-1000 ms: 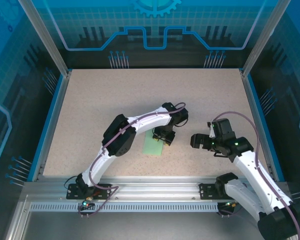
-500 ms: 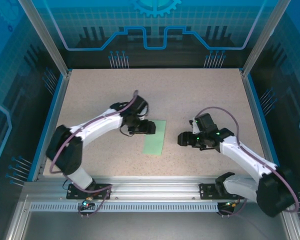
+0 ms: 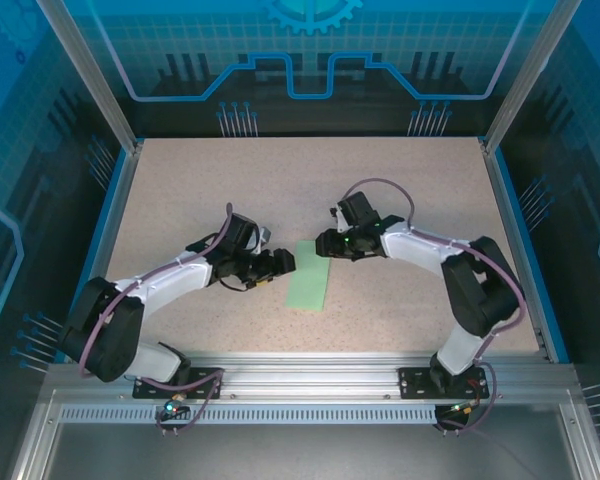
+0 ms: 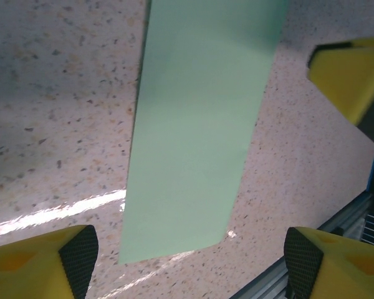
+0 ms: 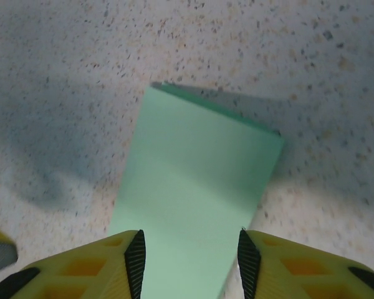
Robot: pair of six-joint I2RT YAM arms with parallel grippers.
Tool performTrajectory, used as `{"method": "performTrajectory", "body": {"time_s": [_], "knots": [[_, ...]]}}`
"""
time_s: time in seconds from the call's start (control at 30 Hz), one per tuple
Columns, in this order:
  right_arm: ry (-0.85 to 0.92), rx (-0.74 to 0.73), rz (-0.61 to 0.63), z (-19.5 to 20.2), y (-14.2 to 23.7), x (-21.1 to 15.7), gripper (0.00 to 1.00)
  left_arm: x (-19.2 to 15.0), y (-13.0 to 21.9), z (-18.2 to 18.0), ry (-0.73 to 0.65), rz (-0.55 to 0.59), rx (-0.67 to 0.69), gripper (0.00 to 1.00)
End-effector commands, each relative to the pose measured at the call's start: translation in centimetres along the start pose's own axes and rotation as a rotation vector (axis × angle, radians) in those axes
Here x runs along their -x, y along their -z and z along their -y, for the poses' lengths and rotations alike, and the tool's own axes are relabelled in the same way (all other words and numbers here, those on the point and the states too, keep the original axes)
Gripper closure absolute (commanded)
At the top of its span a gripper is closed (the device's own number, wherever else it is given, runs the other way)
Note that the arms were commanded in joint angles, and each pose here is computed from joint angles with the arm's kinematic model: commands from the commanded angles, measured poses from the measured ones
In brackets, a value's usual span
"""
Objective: Fold a paper plane with a square sheet of paper (fold left side to right side)
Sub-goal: Third fold the triangle at the center of the table.
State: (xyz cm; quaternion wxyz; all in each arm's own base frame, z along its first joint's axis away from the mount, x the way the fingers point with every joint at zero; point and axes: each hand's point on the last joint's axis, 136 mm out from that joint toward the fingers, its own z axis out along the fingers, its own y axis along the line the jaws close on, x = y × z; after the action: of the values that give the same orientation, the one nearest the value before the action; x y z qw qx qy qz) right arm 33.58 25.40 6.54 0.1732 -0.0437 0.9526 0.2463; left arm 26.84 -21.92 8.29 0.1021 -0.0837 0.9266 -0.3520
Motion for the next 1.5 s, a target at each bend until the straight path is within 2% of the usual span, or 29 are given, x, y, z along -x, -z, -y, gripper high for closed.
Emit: {"method": "performTrajectory", "body": {"time_s": [0.0, 0.3, 0.7, 1.0, 1.33, 1.47], "knots": [[0.034, -0.006, -0.008, -0.4, -1.3, 0.8, 0.55, -0.1, -0.6, 0.2, 0.030, -0.023, -0.041, 0.18], [0.039, -0.058, -0.080, 1.1, -3.6, -0.1, 0.58, -0.6, -1.7, -0.6, 0.051, -0.065, -0.028, 0.18], [0.055, -0.079, -0.112, 1.9, -4.2, -1.0, 0.59, -1.3, -3.9, -0.2, 0.051, -0.140, -0.038, 0.20], [0.057, -0.065, -0.113, 1.7, -4.2, -1.1, 0.59, -1.5, -5.2, 0.3, 0.045, -0.167, -0.037, 0.31], [0.063, -0.062, -0.114, 1.6, -4.2, -1.1, 0.59, -1.7, -5.7, 0.2, 0.040, -0.181, -0.023, 0.33], [0.069, -0.065, -0.107, 1.6, -4.1, -0.9, 0.58, -1.6, -5.5, 0.1, 0.037, -0.171, -0.010, 0.44]]}}
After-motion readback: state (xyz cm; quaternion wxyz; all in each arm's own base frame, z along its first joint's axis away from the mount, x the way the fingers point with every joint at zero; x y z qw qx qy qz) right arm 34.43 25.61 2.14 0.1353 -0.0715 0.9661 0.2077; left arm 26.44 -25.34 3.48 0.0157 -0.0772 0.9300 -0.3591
